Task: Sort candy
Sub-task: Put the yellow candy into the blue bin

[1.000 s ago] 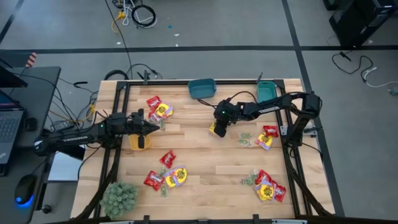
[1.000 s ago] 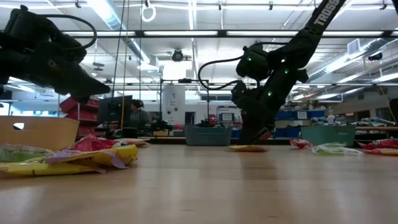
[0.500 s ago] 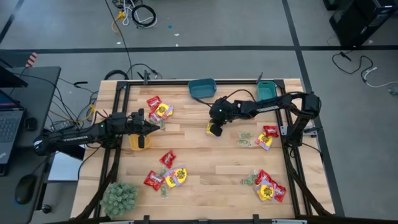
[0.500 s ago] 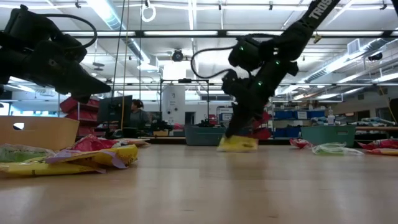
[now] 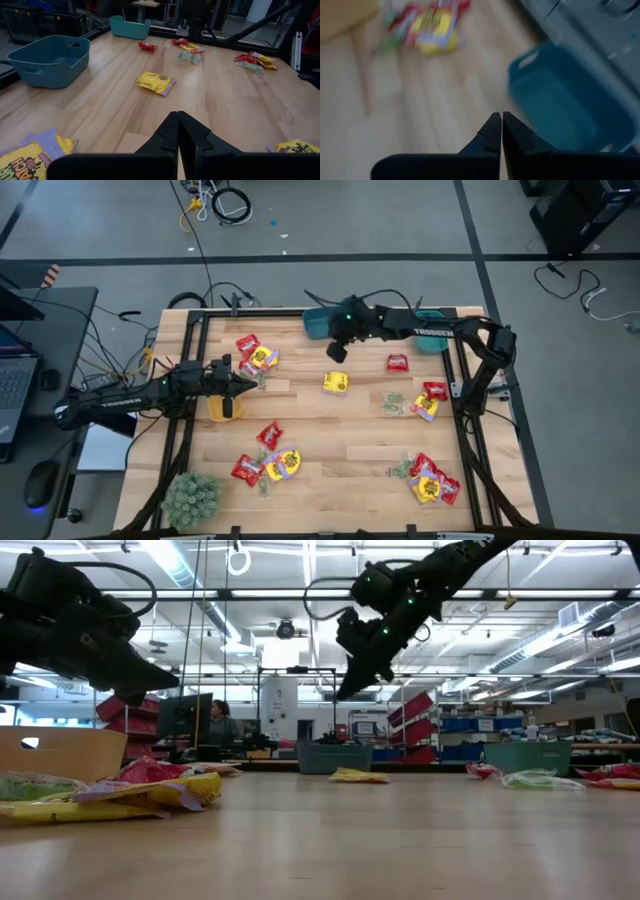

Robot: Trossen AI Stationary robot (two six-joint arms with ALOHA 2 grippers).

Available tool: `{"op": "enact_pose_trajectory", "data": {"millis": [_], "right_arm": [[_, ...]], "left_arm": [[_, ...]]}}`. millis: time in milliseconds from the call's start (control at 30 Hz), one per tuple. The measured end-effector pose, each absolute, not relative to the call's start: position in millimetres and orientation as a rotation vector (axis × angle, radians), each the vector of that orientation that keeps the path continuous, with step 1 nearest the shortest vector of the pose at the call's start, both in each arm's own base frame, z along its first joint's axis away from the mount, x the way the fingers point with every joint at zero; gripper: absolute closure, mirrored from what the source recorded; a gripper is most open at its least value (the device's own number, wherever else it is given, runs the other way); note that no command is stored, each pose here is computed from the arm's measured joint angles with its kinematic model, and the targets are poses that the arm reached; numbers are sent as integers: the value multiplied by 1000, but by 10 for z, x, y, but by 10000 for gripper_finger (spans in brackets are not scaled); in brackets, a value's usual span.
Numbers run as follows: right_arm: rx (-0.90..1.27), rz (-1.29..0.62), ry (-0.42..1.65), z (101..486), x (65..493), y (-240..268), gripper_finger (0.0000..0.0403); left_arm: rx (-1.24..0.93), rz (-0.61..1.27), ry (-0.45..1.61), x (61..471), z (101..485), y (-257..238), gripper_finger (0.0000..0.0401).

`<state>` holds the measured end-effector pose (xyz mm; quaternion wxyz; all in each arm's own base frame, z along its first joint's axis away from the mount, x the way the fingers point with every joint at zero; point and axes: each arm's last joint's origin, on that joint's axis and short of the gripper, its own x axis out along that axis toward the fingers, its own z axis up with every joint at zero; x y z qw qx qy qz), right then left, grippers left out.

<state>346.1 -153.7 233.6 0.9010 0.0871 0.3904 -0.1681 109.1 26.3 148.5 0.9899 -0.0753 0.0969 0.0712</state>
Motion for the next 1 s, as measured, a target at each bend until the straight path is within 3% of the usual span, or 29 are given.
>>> {"op": "enact_pose_trajectory", "data": {"millis": [100, 233, 467, 600, 833, 1000], "right_arm": [[191, -234, 938, 2238, 3417, -1365, 368], [147, -154, 1045, 2074, 3430, -997, 299], [121, -164, 1073, 1808, 3501, -653, 151], [149, -188, 1095, 1631, 3553, -696, 92], [127, -253, 1147, 1317, 3623, -772, 45], [137, -264, 1149, 1270, 3644, -777, 60]], "left_arm": [[-153, 143, 199, 1091, 1480, 263, 393], [-154, 144, 203, 1091, 1477, 263, 393], [-155, 143, 205, 1092, 1474, 263, 393], [-157, 140, 205, 1092, 1475, 262, 393], [-159, 133, 208, 1092, 1472, 260, 393], [-156, 132, 204, 1093, 1476, 260, 393]]}}
